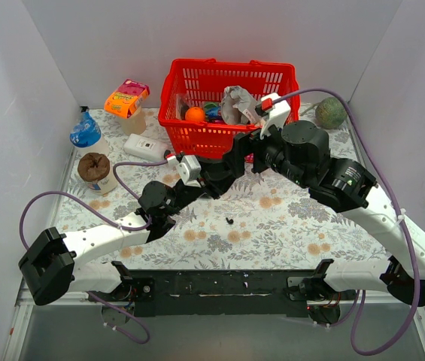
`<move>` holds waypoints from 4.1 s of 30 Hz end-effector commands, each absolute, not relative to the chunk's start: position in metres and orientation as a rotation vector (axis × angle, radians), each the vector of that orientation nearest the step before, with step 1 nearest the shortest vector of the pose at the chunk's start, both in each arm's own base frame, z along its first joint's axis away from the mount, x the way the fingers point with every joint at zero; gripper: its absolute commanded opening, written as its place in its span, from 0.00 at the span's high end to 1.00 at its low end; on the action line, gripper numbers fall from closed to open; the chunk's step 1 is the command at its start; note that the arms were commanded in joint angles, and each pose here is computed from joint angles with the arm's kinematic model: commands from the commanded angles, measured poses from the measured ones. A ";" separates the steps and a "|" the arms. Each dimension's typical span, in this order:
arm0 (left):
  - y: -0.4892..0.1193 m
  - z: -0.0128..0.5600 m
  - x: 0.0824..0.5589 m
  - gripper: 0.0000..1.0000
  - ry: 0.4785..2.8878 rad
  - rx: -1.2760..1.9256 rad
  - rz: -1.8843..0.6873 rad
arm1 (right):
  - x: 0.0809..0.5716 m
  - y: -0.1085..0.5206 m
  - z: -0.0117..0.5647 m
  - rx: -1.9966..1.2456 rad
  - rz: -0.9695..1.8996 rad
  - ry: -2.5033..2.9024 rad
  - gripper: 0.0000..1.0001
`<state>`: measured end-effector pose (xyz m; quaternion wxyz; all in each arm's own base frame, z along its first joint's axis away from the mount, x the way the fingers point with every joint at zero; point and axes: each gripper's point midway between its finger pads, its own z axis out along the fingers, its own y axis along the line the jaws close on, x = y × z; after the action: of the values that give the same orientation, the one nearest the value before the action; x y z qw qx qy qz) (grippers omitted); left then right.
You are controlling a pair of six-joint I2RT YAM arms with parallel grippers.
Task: Insert the wireless bluetooth earbuds into the charging case
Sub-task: Place the earbud in the charging case.
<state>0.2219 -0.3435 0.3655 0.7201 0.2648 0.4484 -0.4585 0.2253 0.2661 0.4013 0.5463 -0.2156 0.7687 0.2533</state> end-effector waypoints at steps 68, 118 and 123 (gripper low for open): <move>-0.326 0.416 0.211 1.00 0.874 0.524 -1.029 | 0.211 0.255 0.418 -0.515 0.661 1.756 0.02; -0.322 0.435 0.204 1.00 0.815 0.524 -1.034 | 0.211 0.256 0.427 -0.518 0.667 1.759 0.02; -0.322 0.438 0.204 1.00 0.811 0.523 -1.038 | 0.210 0.253 0.425 -0.520 0.656 1.760 0.02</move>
<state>0.2115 -0.3383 0.3951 0.7299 0.2615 0.4186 -0.4729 0.2077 0.2709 0.4142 0.5351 -0.2392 0.7547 0.2946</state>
